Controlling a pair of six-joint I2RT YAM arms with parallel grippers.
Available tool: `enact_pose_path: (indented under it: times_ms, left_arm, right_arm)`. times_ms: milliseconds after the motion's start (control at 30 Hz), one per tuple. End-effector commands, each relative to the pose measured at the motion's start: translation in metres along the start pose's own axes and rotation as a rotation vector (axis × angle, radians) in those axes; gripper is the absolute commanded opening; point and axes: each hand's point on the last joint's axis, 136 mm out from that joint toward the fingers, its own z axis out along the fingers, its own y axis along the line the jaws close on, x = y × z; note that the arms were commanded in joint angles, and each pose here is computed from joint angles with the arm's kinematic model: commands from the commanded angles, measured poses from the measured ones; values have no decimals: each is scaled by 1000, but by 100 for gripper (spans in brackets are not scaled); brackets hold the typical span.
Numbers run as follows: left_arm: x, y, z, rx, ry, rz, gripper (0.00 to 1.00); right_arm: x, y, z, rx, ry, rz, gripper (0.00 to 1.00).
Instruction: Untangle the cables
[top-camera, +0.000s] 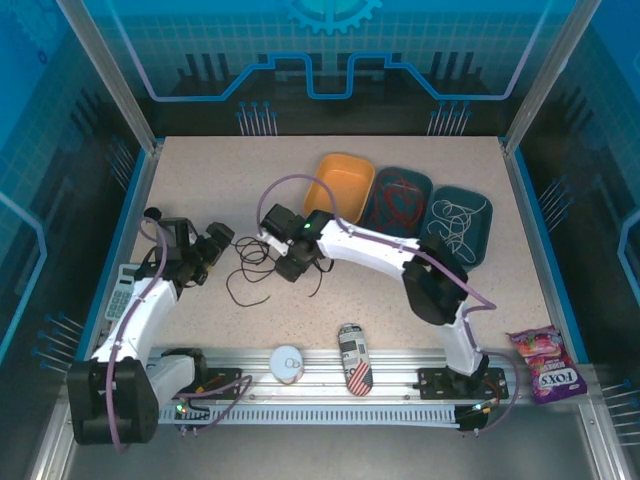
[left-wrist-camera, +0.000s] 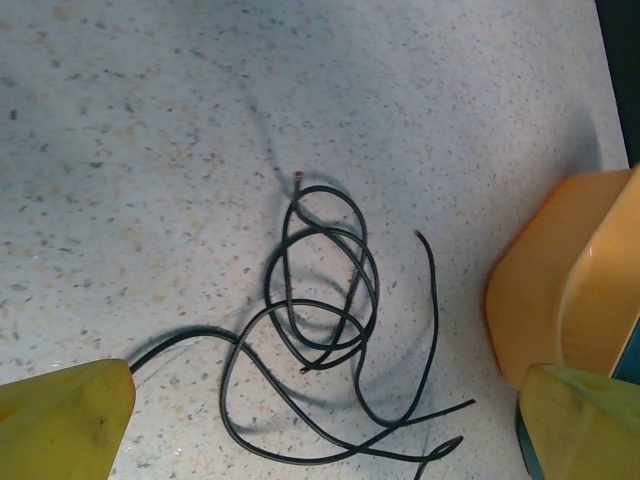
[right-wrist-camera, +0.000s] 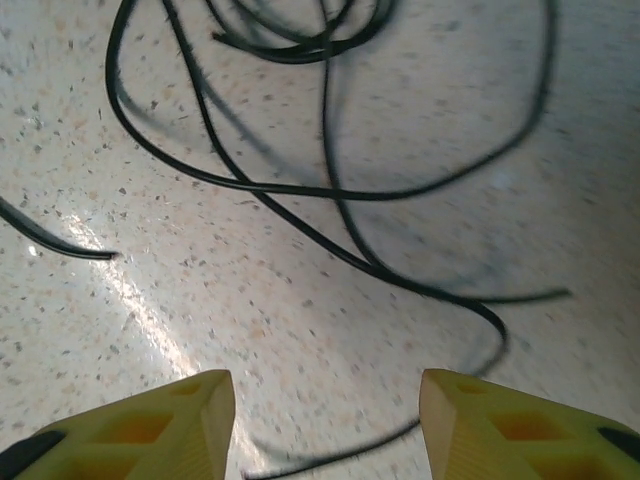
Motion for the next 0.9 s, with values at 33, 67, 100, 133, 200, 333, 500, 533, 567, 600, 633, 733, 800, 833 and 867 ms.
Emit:
enact_pose_path:
  times_ms: [33, 67, 100, 133, 200, 333, 500, 533, 567, 600, 633, 733, 800, 833, 867]
  left_arm:
    - [12, 15, -3, -2, 47, -42, 99]
    - [11, 16, -4, 0, 44, -46, 99]
    - [11, 17, -5, 3, 42, -46, 99]
    - [11, 18, -5, 6, 41, -50, 99]
    - [10, 17, -6, 12, 39, -48, 99]
    - [11, 15, -6, 28, 49, -41, 99]
    - [13, 16, -6, 30, 54, -51, 99]
    - [13, 16, -6, 30, 52, -50, 99]
    - [12, 17, -7, 30, 50, -51, 99]
    - [13, 17, -7, 30, 49, -51, 99]
    - [12, 17, -7, 31, 46, -49, 99]
    - [13, 18, -7, 30, 49, -49, 99]
    - [14, 19, -7, 27, 52, -49, 99]
    - [14, 19, -7, 27, 52, -49, 99]
    - [14, 20, -7, 27, 50, -47, 99]
  right_arm:
    - [-15, -2, 12, -21, -23, -113, 57]
    - [-15, 0, 14, -28, -24, -132, 59]
    - [-15, 2, 16, -41, -22, -154, 63]
    - [-15, 2, 18, -42, -18, -173, 65]
    - [-13, 0, 25, -23, -3, -207, 65]
    - [-13, -16, 36, 65, 26, -268, 68]
    - [-10, -14, 47, 49, 60, -325, 67]
    - [-9, -15, 49, 48, 65, -330, 67]
    - [-8, -16, 52, 50, 72, -332, 66]
    - [-8, -16, 54, 51, 80, -332, 65]
    - [-8, -17, 55, 49, 85, -332, 63]
    - [-8, -15, 57, 32, 91, -331, 49]
    - [-10, -12, 52, 23, 82, -327, 36]
    - [-10, -11, 48, 18, 79, -322, 30]
    - [-10, -11, 44, 16, 73, -316, 23]
